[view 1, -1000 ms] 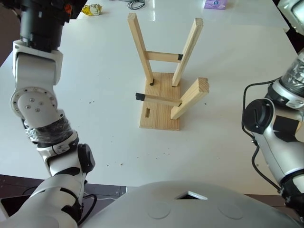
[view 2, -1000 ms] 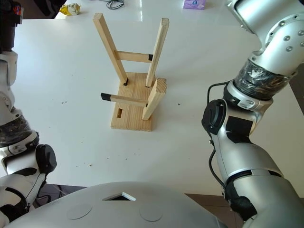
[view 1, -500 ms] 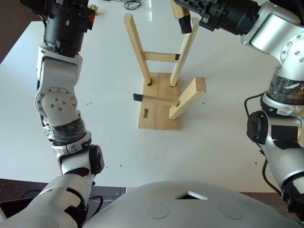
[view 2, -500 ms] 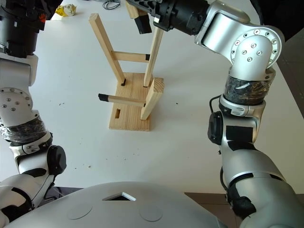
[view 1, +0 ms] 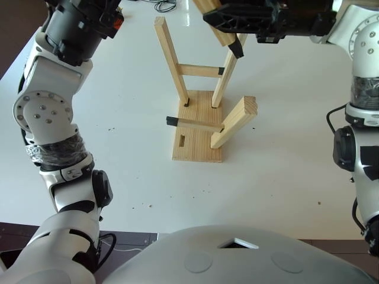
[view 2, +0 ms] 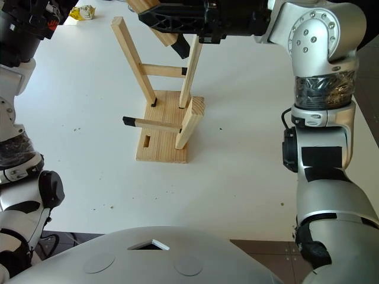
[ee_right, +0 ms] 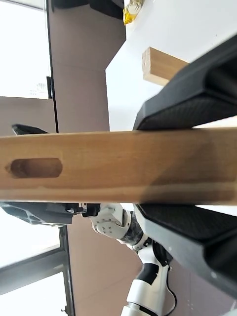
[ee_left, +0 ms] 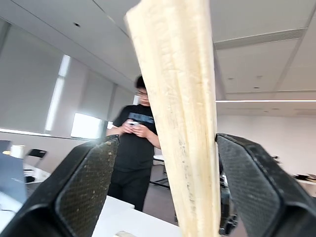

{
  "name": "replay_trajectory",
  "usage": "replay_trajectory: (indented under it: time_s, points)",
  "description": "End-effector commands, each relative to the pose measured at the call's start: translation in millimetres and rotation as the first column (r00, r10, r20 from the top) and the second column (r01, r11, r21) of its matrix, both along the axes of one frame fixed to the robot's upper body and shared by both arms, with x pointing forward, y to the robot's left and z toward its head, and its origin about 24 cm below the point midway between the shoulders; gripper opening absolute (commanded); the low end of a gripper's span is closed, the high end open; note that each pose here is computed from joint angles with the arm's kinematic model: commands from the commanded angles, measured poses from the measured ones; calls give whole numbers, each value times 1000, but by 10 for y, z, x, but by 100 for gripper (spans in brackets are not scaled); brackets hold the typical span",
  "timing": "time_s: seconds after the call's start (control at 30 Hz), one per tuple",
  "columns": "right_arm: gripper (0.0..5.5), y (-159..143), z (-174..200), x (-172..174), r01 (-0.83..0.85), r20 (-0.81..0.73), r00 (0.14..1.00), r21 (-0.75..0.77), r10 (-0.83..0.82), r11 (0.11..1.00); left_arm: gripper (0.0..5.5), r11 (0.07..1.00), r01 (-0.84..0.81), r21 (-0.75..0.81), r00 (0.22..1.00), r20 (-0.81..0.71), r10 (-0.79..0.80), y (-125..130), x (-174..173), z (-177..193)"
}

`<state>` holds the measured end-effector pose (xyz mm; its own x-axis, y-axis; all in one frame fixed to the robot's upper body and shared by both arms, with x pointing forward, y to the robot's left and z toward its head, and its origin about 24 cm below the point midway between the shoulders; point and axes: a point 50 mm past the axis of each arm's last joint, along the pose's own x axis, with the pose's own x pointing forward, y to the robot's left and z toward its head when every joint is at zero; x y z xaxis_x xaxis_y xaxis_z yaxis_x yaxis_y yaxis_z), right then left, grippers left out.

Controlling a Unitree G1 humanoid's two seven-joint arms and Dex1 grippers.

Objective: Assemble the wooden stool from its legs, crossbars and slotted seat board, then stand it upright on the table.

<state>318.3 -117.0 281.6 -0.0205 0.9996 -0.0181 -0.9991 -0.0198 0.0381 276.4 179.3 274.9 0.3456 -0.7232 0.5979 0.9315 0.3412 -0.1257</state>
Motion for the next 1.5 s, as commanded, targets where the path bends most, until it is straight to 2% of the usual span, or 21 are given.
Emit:
replay_trajectory:
  time_s: [0.03,0.37,0.57,0.7,0.97,1.27,1.4,1.43,1.5]
  points:
    - [206,26,170,-6,-123,91,988,-51,127,991,359,995,76,58,997,19,-78,-61,-10,39]
    - [206,14,168,-25,-235,90,965,-123,246,964,359,966,226,128,970,59,-235,-122,-211,12]
    - [206,1,30,-26,-231,104,960,-232,260,945,359,958,244,147,961,96,-260,-147,-258,86]
    - [206,-29,1,7,-212,100,965,-245,242,946,359,958,242,153,960,106,-260,-173,-271,94]
    - [206,-91,-44,39,-186,85,973,-256,214,949,231,959,221,175,964,109,-242,-160,-285,69]
    - [206,-98,-38,12,-209,54,973,-202,224,957,219,957,210,198,968,99,-233,-146,-278,39]
    - [206,-94,-92,58,-150,62,985,-183,163,972,217,958,208,199,968,96,-230,-148,-260,40]
    - [242,-89,-106,69,-135,85,985,-167,151,977,217,958,206,200,969,95,-228,-139,-248,46]
    - [271,-86,-130,69,-124,109,984,-144,140,982,215,959,198,203,971,93,-220,-116,-231,58]
